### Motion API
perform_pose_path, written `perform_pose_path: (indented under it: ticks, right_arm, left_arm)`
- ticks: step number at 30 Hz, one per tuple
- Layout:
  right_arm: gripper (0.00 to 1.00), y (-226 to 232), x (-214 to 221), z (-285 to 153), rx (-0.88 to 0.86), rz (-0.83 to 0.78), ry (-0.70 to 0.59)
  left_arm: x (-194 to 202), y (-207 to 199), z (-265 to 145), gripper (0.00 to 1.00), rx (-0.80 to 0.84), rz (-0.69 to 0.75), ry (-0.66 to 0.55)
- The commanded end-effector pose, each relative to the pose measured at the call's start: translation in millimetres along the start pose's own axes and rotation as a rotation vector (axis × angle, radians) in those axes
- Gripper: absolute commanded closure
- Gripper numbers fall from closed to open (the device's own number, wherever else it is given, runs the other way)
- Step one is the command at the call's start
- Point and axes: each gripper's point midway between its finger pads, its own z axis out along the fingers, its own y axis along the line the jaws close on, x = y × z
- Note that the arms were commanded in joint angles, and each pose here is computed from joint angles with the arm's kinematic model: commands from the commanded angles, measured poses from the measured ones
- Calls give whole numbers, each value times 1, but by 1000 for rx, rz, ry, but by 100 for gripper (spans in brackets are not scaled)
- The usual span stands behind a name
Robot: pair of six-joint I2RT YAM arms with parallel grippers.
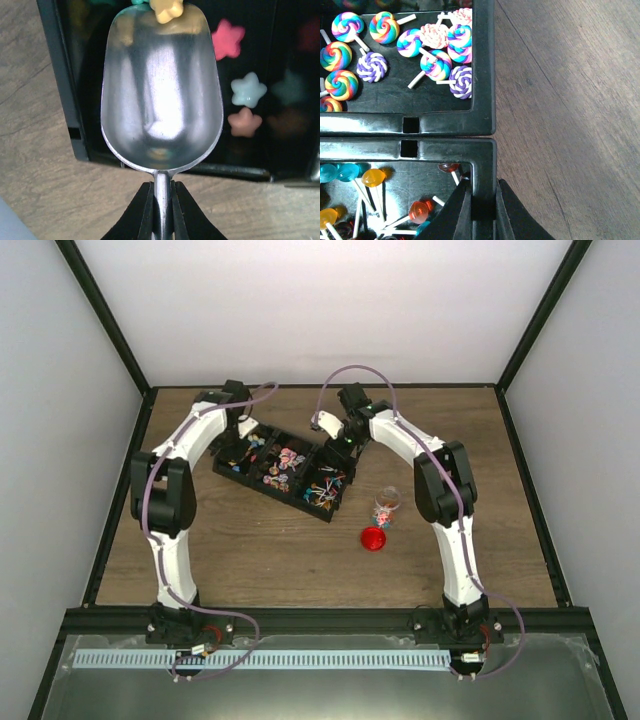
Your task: Pack the candies
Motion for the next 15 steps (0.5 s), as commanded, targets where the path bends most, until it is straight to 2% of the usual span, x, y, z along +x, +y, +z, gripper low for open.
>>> perform_pose_path:
  ticks: [1, 15]
  right_arm:
    - [99, -1, -13, -17, 19, -75, -50]
    - [99, -6, -14, -16, 30, -111, -64]
  left_arm:
    - [-1, -15, 27, 96, 42, 15, -25]
    - [-37, -47, 50, 96, 145, 61, -337]
